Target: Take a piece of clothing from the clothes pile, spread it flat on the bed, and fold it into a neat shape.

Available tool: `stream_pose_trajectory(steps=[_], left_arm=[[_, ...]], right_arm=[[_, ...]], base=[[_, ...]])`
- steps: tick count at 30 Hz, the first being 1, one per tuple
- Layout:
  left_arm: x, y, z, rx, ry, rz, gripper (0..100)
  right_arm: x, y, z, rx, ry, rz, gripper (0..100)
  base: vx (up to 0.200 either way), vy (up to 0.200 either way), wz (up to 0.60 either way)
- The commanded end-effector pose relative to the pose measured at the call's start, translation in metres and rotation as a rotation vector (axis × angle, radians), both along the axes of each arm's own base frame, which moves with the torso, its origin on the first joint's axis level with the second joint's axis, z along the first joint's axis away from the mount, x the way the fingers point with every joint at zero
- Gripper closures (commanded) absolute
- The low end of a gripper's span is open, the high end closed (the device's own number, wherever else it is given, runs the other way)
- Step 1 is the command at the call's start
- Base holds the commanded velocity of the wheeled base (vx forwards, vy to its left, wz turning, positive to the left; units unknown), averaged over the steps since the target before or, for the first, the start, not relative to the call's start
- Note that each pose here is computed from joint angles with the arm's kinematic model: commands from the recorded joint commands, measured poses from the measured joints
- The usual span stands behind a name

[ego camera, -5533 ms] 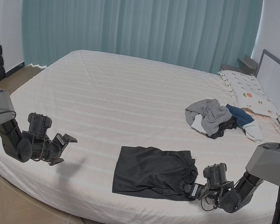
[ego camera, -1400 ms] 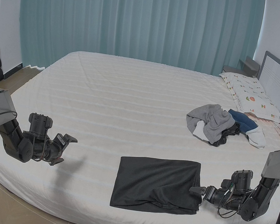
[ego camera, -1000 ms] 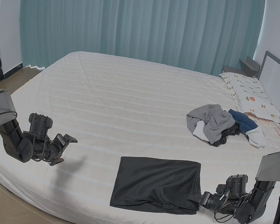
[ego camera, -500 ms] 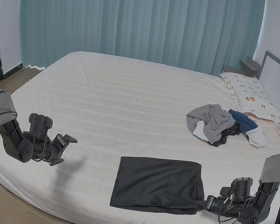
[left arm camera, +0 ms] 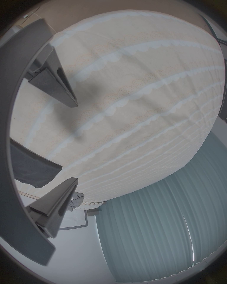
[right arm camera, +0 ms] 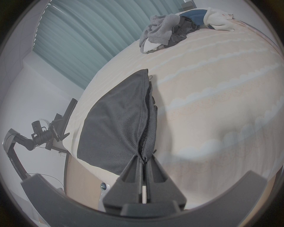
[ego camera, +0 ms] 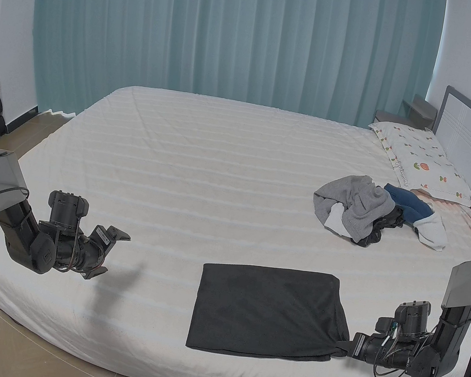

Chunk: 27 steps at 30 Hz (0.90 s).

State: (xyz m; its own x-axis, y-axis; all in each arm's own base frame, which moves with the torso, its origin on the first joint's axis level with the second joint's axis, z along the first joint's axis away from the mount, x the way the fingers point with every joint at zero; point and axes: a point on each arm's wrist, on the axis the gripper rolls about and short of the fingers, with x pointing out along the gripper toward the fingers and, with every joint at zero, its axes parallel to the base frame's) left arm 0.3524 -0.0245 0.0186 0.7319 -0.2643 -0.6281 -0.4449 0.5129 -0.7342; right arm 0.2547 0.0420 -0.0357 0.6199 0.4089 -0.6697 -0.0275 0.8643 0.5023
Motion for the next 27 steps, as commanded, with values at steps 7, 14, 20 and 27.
stream_pose_trajectory(steps=[7, 14, 20, 27], left_arm=[[0.000, 0.000, 0.000, -0.001, -0.001, 0.000, 0], [0.000, 0.000, 0.000, -0.001, -0.002, 0.000, 0], [0.000, 0.000, 0.000, -0.001, -0.002, 0.000, 0], [0.000, 0.000, 0.000, -0.001, -0.001, 0.000, 0]], right_arm=[[0.004, -0.008, 0.000, -0.024, -0.029, 0.002, 0], [0.045, -0.008, 0.019, 0.055, -0.161, -0.078, 0], [0.098, 0.000, 0.006, 0.166, -0.117, -0.197, 0], [0.127, 0.011, -0.001, 0.240, -0.125, -0.248, 0]], base=[[0.000, 0.000, 0.00], [0.000, 0.000, 0.00], [0.000, 0.000, 0.00], [0.000, 0.000, 0.00]])
